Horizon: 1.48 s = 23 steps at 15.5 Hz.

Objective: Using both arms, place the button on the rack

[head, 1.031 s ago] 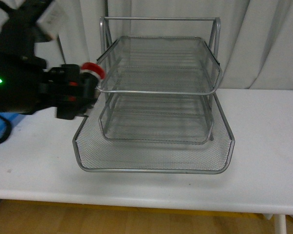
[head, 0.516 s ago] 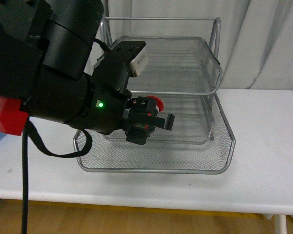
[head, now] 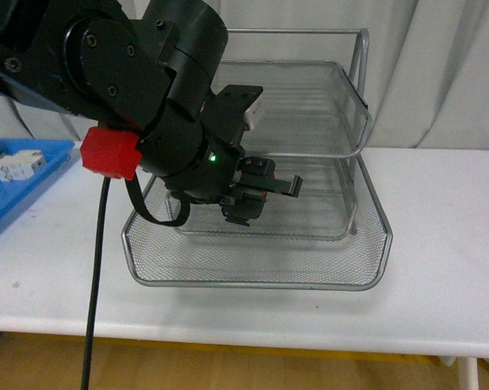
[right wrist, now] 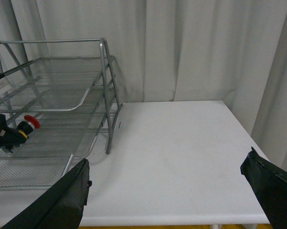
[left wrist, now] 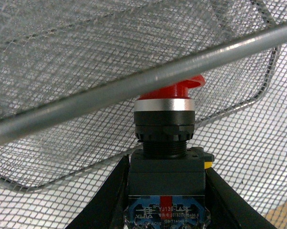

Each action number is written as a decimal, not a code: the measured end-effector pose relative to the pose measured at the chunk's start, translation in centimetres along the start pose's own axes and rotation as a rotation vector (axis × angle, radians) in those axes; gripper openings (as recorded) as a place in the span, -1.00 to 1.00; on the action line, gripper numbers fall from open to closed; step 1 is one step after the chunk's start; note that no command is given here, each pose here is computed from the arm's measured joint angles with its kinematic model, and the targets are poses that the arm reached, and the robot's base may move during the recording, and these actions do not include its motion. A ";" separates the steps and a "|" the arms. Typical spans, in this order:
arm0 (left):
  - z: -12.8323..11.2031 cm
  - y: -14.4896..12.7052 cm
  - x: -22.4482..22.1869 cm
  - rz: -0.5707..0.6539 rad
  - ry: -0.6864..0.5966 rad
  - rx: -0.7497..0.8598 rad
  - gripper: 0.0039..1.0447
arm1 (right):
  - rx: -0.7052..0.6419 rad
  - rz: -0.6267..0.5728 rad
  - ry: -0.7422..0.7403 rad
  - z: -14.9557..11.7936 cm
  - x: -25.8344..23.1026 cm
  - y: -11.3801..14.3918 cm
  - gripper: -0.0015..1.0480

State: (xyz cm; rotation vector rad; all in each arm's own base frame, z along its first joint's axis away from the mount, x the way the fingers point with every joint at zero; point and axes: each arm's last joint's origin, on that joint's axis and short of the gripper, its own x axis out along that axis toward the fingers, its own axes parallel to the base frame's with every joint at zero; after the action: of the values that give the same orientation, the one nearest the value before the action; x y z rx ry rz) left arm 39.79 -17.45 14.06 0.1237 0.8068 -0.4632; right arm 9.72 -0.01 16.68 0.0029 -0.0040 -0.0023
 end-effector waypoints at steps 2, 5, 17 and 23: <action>0.4 0.2 0.7 -0.005 0.009 -0.030 -0.15 | 0.000 0.000 0.000 0.0 0.0 0.0 0.87; 0.6 0.1 0.6 -0.032 -0.020 -0.052 0.51 | 0.000 0.000 0.000 0.0 0.0 0.0 0.87; -5.6 1.6 -17.4 0.282 -0.676 -0.042 0.56 | 0.000 0.002 -0.001 0.0 0.0 0.0 0.87; -15.6 4.6 -24.8 0.466 -0.772 -0.129 -0.56 | 0.000 0.002 0.000 0.0 0.0 0.0 0.87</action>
State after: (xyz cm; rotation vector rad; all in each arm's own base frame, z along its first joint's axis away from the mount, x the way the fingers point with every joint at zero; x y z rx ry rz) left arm 16.61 -0.29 20.87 0.0045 0.0345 0.0049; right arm 9.72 0.00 16.68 0.0029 -0.0044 -0.0008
